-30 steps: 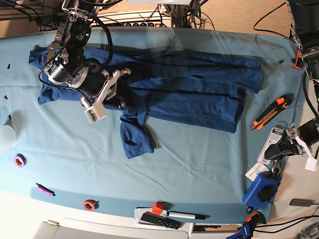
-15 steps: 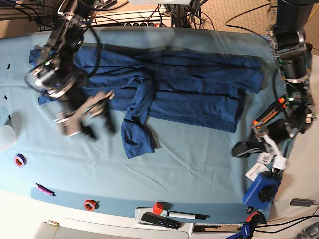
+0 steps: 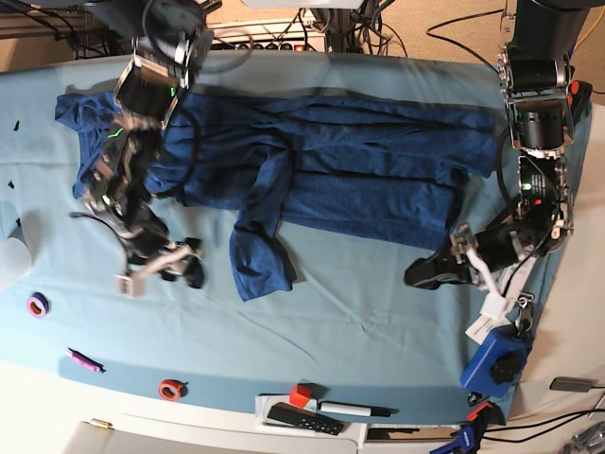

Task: Layout the t-shirt on the table in an organized manner, then fold the t-shirt properly
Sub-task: 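Drag the sleeve fabric with the right gripper across the folded shirt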

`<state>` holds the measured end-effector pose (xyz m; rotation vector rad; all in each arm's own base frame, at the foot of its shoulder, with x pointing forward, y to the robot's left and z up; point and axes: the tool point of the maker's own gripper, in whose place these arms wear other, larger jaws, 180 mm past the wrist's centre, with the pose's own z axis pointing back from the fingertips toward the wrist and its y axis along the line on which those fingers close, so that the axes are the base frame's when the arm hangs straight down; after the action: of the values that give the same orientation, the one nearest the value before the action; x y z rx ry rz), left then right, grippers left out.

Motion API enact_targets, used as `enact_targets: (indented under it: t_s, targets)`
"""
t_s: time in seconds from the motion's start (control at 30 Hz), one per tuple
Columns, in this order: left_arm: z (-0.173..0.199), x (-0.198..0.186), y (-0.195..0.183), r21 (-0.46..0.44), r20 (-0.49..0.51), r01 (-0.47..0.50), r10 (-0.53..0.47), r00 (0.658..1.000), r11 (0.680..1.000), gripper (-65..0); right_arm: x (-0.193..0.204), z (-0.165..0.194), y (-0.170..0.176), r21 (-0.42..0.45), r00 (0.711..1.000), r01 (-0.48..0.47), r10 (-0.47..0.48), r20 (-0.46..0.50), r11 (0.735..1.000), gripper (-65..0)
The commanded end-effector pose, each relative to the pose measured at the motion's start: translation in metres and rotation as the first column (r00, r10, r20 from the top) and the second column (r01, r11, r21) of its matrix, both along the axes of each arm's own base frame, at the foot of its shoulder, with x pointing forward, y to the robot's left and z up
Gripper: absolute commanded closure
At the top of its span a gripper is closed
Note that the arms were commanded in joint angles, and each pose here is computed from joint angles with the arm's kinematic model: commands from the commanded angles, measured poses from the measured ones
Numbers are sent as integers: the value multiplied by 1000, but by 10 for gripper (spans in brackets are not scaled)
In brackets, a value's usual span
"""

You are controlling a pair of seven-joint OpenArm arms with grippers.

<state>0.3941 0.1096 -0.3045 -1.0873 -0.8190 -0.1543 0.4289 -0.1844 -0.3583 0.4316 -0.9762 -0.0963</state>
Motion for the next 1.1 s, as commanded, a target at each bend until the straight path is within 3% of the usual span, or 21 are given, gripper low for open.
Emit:
enact_targets:
  t_s: [0.0,0.23,0.57,0.6,0.7,0.73,0.8,0.87,0.93,1.07]
  targets:
    - [24,13,6,-22,70,-21,22,997,1000,-232,16,13,1,26,999,1,-2,41,1000,-366]
    - [25,14,7,-24,73,-26,27,997,999,-232,26,-11,34,165,997,-47,57,-59,985,-366]
    - [25,14,7,-24,73,-26,27,997,999,-232,5,-30,108,72,930,-323,331,-158,944,-355]
    - [25,14,7,-24,73,-26,27,997,999,-232,3,-31,112,64,924,-340,346,-163,938,-308]
    - [25,14,7,-24,73,-26,27,997,999,-232,-1,-34,118,54,911,-368,371,-180,928,-35]
    - [25,14,7,-24,73,-26,27,997,999,-232,-1,-32,120,63,910,-368,373,-178,928,0]
    - [25,14,7,-23,73,-26,27,997,999,-232,-1,-23,123,97,908,-374,385,-165,922,0]
    - [24,14,7,-15,71,-25,26,997,1000,-232,-2,-2,136,130,889,-431,444,-107,893,0]
    - [23,14,7,-8,71,-28,29,997,1000,-232,-4,24,153,131,863,-497,504,-29,858,0]
    - [22,14,7,-6,71,-29,29,997,1000,-232,-12,73,192,95,832,-552,541,120,828,0]
